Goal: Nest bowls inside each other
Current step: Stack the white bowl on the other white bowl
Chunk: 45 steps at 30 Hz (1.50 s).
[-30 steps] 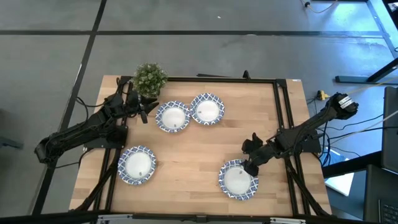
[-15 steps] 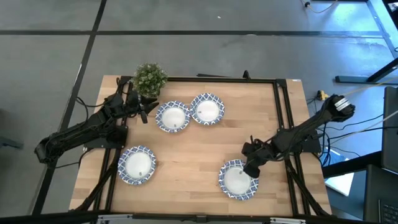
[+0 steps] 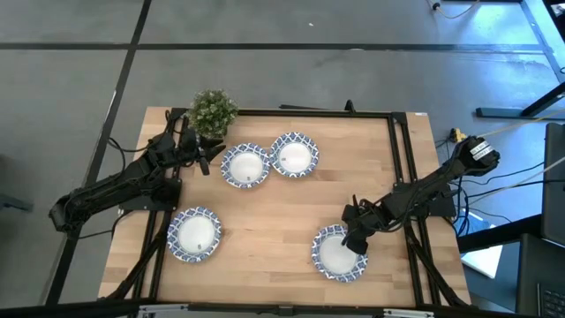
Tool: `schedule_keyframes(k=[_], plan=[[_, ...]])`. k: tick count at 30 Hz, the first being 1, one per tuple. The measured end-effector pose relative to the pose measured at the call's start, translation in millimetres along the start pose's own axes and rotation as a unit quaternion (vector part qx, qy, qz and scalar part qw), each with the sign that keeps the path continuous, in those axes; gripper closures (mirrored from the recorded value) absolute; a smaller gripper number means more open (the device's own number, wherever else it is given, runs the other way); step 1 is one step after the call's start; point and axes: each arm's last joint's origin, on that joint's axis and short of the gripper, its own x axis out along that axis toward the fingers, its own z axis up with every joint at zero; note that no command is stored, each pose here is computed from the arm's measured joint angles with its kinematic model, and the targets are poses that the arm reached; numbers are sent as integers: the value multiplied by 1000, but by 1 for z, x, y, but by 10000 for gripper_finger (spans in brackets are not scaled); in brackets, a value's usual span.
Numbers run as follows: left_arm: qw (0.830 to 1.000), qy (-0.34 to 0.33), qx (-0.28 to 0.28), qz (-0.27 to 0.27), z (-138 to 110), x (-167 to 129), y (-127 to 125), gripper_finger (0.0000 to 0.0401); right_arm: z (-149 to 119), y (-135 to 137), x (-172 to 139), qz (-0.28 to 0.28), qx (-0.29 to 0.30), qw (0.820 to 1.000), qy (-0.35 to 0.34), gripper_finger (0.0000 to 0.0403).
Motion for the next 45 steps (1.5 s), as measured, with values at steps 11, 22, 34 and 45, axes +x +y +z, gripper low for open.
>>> schedule_keyframes(k=[11,22,34,45], plan=[[1000,0,0,0,0,0,0,277,1,1,-2,10,0,1000,-8,323],[1000,0,1,0,0,0,0,277,2,2,-2,13,-1,1000,-13,358],[1000,0,1,0,0,0,0,277,23,-8,-2,8,-3,999,-44,359],[1000,0,0,0,0,0,0,277,77,-9,-28,11,-56,992,-109,359]])
